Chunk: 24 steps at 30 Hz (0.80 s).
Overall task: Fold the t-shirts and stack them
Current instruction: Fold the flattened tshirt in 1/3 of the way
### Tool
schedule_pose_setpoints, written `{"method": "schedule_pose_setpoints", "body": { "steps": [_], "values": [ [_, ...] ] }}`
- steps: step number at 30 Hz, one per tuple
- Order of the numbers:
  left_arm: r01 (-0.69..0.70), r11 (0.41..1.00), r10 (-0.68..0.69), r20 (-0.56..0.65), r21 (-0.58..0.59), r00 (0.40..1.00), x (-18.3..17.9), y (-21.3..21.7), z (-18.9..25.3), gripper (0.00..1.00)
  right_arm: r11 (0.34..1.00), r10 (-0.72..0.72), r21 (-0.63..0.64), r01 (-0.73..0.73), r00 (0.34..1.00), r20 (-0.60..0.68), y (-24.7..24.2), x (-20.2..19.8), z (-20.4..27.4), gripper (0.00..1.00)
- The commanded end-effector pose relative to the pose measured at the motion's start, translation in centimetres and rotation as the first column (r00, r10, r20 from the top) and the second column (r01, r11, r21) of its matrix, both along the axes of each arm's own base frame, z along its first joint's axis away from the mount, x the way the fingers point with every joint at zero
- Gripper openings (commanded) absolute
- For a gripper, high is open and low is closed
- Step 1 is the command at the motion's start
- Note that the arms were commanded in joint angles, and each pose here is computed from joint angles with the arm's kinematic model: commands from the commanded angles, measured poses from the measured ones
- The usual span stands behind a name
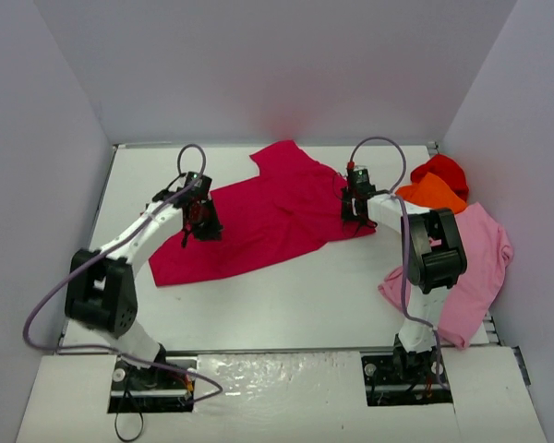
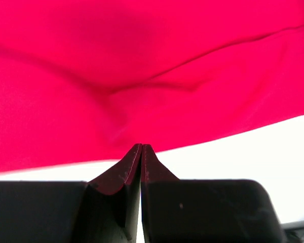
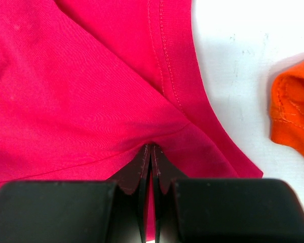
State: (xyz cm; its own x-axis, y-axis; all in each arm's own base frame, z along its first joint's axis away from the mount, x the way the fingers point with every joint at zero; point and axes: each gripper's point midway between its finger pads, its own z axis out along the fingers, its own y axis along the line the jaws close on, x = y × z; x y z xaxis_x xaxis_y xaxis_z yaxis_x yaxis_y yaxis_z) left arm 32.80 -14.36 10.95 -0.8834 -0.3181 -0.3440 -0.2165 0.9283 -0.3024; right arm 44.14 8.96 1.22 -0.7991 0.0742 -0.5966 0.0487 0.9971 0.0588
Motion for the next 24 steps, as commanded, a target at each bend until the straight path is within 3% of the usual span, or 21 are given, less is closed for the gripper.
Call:
{"method": "schedule_pose_setpoints", "body": {
  "steps": [1,4,8,16,21,24],
  "values": [
    [-0.014,0.981,-0.002,-0.081,-0.194,0.997,1.5,-4.3,-1.8,0.0,0.996,0.031,0.088,-0.027,0.998,-0.049,1.4,-0.3,-0.8,0.0],
    [-0.012,0.972,-0.015,-0.112,-0.235,0.994,2.2,-5.6,-2.8,0.0,0.993,0.043,0.109,-0.036,0.997,-0.059,1.8,-0.5,-1.0,0.0],
    [0.014,0.979,-0.042,-0.136,-0.204,0.99,3.0,-6.5,-4.2,0.0,0.993,0.047,0.112,-0.039,0.997,-0.065,1.9,-0.7,-1.2,0.0],
    [0.037,0.998,-0.025,-0.215,0.054,0.976,1.8,-3.8,-7.6,0.0,0.992,0.054,0.115,-0.048,0.997,-0.05,2.0,-0.6,-0.5,0.0],
    [0.066,0.962,0.009,-0.269,0.266,0.963,0.5,0.2,-7.8,0.0,0.993,0.055,0.105,-0.051,0.998,-0.036,1.8,-0.7,0.4,0.0],
    [0.101,0.939,0.012,-0.324,0.329,0.946,-0.5,1.6,-8.0,0.0,0.995,0.051,0.09,-0.048,0.998,-0.028,1.4,-0.7,0.7,0.0]
  ]
}}
